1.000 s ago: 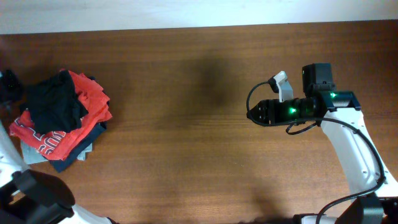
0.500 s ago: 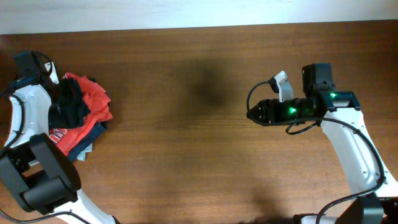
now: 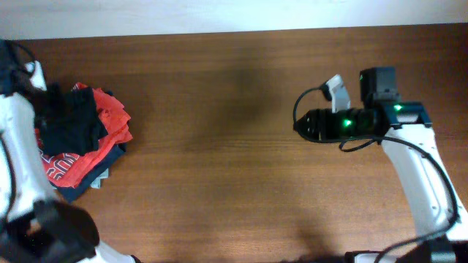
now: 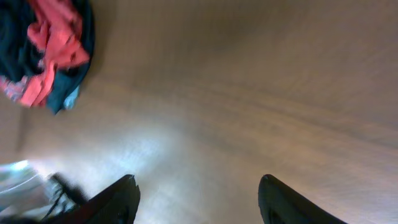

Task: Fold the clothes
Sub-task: 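Open the left gripper and release the shirt on the stack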

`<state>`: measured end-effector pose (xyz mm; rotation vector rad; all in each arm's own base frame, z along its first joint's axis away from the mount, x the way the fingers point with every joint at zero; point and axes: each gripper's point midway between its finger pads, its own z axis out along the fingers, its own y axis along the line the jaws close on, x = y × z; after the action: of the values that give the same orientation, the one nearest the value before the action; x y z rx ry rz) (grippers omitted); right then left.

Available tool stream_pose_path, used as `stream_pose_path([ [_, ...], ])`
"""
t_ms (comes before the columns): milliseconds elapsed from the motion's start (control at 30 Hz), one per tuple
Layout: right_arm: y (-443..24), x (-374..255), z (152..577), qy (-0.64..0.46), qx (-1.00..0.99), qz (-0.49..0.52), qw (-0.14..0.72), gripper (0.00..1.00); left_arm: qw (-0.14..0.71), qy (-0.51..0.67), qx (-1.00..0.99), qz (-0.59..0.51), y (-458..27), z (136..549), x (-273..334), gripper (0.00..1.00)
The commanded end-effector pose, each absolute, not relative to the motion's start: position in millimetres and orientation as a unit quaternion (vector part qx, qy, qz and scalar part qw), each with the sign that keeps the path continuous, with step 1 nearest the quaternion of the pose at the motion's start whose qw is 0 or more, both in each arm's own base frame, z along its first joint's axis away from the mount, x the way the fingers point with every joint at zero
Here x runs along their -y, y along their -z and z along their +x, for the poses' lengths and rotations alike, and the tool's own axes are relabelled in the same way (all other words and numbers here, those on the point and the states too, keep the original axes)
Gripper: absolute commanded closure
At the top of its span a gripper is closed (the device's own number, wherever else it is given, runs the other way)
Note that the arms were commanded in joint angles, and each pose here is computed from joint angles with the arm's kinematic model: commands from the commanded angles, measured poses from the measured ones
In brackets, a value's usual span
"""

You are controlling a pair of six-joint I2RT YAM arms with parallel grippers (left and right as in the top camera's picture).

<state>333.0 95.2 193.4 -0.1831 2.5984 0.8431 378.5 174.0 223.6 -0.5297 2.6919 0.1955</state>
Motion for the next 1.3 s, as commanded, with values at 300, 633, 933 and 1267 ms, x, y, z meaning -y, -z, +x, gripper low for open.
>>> stream_pose_path([
  [300,-351.8,-31.7,307.6,-0.091,-0.894,-0.047,0.437,0.01,0.363,0.076,-0.927,0.064,-370.1,285.7,-29.0,0.01],
  [633,-347.7,-31.3,276.8,-0.089,-0.904,-0.044,0.415,0.01,0.356,0.077,-0.928,0.073,-370.0,277.9,-20.8,0.01],
  [933,-335.4,-40.2,274.7,-0.116,-0.915,-0.051,0.384,0.01,0.356,0.078,-0.929,0.073,-369.5,278.4,-20.9,0.01],
  [1267,-335.0,-34.8,259.9,-0.091,-0.917,-0.071,0.382,0.01,0.356,0.078,-0.929,0.073,-369.5,278.4,-20.9,0.01],
])
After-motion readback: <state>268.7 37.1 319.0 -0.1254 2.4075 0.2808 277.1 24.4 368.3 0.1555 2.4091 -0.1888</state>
